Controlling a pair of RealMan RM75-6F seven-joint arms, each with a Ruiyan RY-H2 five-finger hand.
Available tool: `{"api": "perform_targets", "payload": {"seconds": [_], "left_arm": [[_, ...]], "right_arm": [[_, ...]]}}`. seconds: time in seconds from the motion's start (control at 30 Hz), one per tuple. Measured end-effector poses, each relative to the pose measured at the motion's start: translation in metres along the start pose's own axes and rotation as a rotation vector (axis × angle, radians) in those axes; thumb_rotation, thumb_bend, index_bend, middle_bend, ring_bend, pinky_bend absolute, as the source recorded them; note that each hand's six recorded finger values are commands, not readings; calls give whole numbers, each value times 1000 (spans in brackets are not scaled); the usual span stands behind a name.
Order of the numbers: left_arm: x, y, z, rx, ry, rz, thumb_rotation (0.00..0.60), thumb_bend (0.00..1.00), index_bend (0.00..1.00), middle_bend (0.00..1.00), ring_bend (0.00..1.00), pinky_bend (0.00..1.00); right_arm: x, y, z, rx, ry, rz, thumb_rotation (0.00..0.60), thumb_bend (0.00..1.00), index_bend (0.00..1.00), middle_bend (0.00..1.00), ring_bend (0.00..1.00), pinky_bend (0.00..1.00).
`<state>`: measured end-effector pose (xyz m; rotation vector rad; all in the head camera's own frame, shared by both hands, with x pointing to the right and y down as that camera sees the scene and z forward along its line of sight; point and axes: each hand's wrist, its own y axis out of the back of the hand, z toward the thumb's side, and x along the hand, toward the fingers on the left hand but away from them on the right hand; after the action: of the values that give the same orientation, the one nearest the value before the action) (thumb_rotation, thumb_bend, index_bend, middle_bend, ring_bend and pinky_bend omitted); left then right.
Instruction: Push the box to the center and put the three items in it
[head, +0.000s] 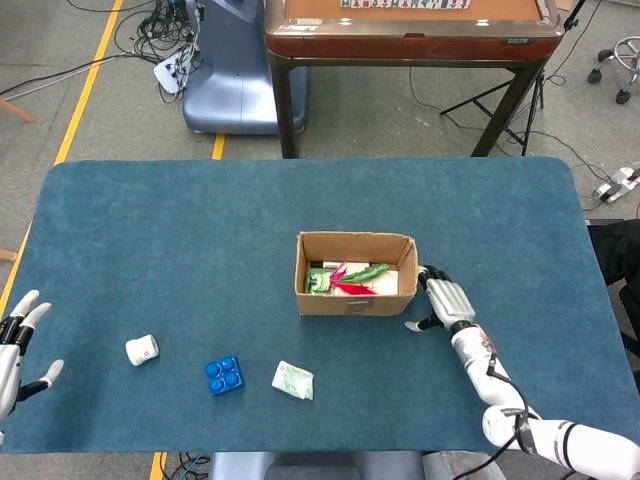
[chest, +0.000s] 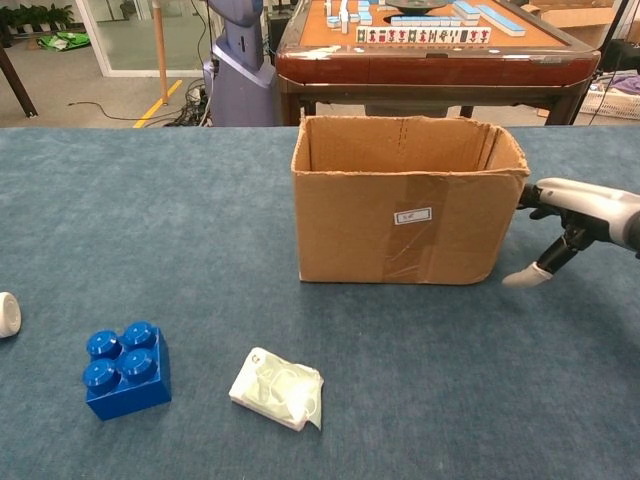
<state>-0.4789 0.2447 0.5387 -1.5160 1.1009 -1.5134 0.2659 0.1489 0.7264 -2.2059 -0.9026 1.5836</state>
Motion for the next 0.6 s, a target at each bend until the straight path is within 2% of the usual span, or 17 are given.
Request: {"api": "perform_targets", "payload": {"seconds": [0.6], "left_arm": [[0,2,-3,9,12,-5,600,222,160,73,183,523]], "right_arm": [[-14,-19,52,49,92,48,600,14,98,134,19,92]]}}
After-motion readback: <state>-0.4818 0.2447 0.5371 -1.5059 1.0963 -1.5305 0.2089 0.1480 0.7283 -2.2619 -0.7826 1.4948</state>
